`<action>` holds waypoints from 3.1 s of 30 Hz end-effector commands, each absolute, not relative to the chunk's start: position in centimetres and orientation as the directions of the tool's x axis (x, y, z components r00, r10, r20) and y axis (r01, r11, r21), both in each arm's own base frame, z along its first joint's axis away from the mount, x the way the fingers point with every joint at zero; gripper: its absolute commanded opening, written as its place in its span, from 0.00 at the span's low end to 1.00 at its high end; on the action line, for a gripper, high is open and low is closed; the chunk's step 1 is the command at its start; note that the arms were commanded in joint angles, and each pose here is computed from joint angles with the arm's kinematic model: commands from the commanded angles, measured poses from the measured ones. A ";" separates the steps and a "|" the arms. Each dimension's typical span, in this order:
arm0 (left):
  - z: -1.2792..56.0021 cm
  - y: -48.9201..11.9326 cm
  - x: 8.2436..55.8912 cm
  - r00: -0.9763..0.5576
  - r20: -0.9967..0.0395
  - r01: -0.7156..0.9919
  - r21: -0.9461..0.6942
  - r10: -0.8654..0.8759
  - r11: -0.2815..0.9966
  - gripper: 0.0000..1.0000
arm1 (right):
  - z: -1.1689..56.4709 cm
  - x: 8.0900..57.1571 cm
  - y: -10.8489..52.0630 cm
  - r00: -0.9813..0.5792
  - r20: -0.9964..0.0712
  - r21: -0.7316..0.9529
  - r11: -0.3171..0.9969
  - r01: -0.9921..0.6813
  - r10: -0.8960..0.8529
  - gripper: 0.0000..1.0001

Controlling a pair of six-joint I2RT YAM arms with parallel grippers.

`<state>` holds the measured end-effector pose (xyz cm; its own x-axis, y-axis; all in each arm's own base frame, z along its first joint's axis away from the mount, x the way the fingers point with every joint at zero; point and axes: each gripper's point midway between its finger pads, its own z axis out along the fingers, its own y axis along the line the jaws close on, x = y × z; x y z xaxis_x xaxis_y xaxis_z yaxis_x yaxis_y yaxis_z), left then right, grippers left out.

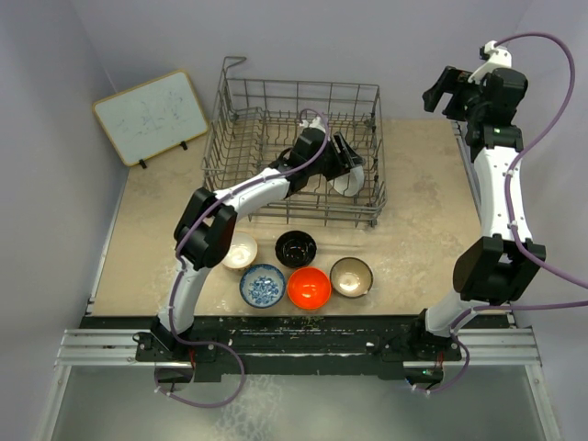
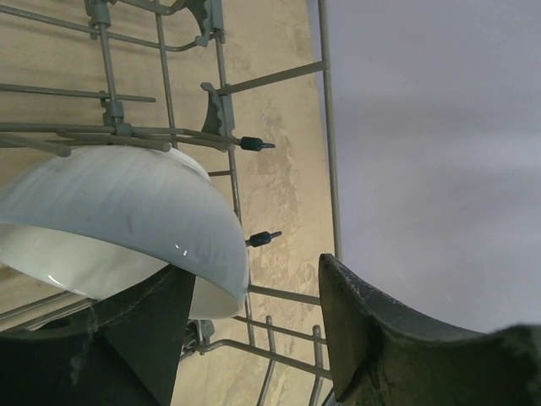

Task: Load the bowls into the dish rack
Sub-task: Pick up the bowl from the dish rack.

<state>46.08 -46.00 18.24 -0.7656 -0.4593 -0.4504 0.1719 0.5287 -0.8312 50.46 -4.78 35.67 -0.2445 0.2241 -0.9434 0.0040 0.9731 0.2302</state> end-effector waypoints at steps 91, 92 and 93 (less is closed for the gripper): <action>36.0 -43.5 32.8 -0.617 -0.781 0.702 -0.495 -0.091 -0.512 0.00 | 38.5 49.6 -6.1 -0.162 -0.968 0.188 0.982 0.027 0.190 1.00; 35.6 -43.6 33.0 -0.635 -0.768 0.688 -0.512 -0.085 -0.515 0.00 | 38.4 49.6 -6.1 -0.164 -0.968 0.190 0.981 0.027 0.192 1.00; 35.4 -43.6 33.1 -0.662 -0.746 0.664 -0.540 -0.071 -0.517 0.00 | 38.4 49.6 -6.1 -0.164 -0.967 0.191 0.981 0.026 0.193 1.00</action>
